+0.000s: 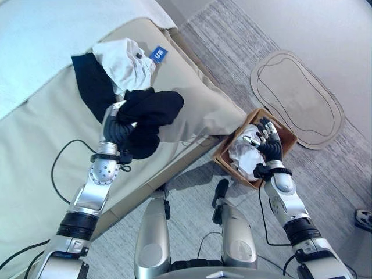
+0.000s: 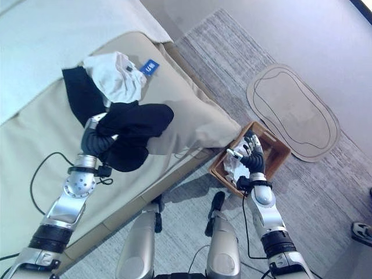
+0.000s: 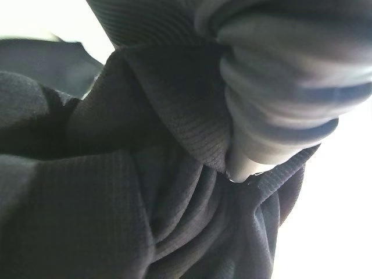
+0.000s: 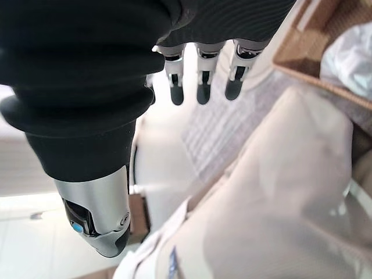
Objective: Pick up clothes into the bucket
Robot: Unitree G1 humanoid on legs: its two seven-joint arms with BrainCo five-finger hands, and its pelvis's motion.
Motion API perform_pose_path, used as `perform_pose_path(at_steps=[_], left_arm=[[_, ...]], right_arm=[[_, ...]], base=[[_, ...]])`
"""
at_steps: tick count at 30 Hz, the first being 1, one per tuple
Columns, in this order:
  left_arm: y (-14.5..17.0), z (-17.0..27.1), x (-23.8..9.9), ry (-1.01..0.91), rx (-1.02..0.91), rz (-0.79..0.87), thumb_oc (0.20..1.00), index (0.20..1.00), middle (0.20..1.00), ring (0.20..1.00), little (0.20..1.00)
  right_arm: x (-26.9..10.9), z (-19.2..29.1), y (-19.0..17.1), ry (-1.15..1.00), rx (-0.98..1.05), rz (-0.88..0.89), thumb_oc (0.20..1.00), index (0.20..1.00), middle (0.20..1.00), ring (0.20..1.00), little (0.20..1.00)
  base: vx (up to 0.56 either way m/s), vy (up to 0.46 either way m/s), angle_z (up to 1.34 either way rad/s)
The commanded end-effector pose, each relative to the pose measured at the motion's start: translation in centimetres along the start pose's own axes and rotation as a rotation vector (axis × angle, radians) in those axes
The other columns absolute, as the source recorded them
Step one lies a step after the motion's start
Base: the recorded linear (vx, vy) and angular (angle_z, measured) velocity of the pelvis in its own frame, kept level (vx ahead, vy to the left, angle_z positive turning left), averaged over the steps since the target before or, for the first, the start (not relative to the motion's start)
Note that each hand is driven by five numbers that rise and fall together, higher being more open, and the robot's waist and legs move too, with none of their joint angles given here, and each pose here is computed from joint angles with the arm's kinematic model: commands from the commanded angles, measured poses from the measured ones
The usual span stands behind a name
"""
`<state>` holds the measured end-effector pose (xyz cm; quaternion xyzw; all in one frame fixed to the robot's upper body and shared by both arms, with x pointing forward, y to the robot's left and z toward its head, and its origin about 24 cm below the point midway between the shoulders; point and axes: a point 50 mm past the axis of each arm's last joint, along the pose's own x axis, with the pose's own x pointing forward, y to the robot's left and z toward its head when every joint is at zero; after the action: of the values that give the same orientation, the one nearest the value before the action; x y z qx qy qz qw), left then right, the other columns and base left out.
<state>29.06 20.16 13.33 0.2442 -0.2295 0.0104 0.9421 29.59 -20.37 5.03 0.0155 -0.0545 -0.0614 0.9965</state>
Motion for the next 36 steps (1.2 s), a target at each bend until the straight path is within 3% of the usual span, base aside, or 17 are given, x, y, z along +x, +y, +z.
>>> perform_pose_path(at_steps=[1, 10, 15, 23, 29, 36], left_arm=[[-0.8, 3.5, 0.0, -0.19, -0.157, -0.061, 0.2, 0.2, 0.2, 0.2, 0.2], [-3.4, 8.7, 0.9, -0.377, -0.425, -0.275, 0.2, 0.2, 0.2, 0.2, 0.2], [-6.7, 11.3, 2.0, -0.445, -0.518, -0.429, 0.2, 0.2, 0.2, 0.2, 0.2], [-9.2, 11.0, 1.4, -0.406, -0.526, -0.548, 0.2, 0.2, 0.2, 0.2, 0.2], [-9.8, 10.2, 0.7, -0.367, -0.543, -0.583, 0.2, 0.2, 0.2, 0.2, 0.2], [-10.2, 10.1, 0.6, -0.353, -0.572, -0.592, 0.2, 0.2, 0.2, 0.2, 0.2]], right_arm=[[-0.5, -0.4, -0.7, -0.005, -0.041, -0.011, 1.0, 1.0, 1.0, 1.0, 1.0], [0.0, 0.2, 0.2, -0.024, -0.247, 0.109, 1.0, 1.0, 1.0, 1.0, 1.0], [1.0, 1.6, 2.2, -0.088, -0.341, 0.243, 1.0, 1.0, 1.0, 1.0, 1.0], [0.7, 5.3, 6.4, -0.212, -0.124, 0.515, 1.0, 1.0, 1.0, 1.0, 1.0], [-0.2, 5.6, 7.1, -0.203, -0.046, 0.629, 1.0, 1.0, 1.0, 1.0, 1.0], [-0.9, 3.9, 8.2, -0.129, 0.031, 0.646, 1.0, 1.0, 1.0, 1.0, 1.0]], base=[[0.05, -0.028, 0.02], [0.02, -0.024, 0.02], [0.04, -0.011, -0.01], [0.06, -0.029, -0.19], [0.05, -0.042, -0.09], [0.02, -0.014, -0.02]])
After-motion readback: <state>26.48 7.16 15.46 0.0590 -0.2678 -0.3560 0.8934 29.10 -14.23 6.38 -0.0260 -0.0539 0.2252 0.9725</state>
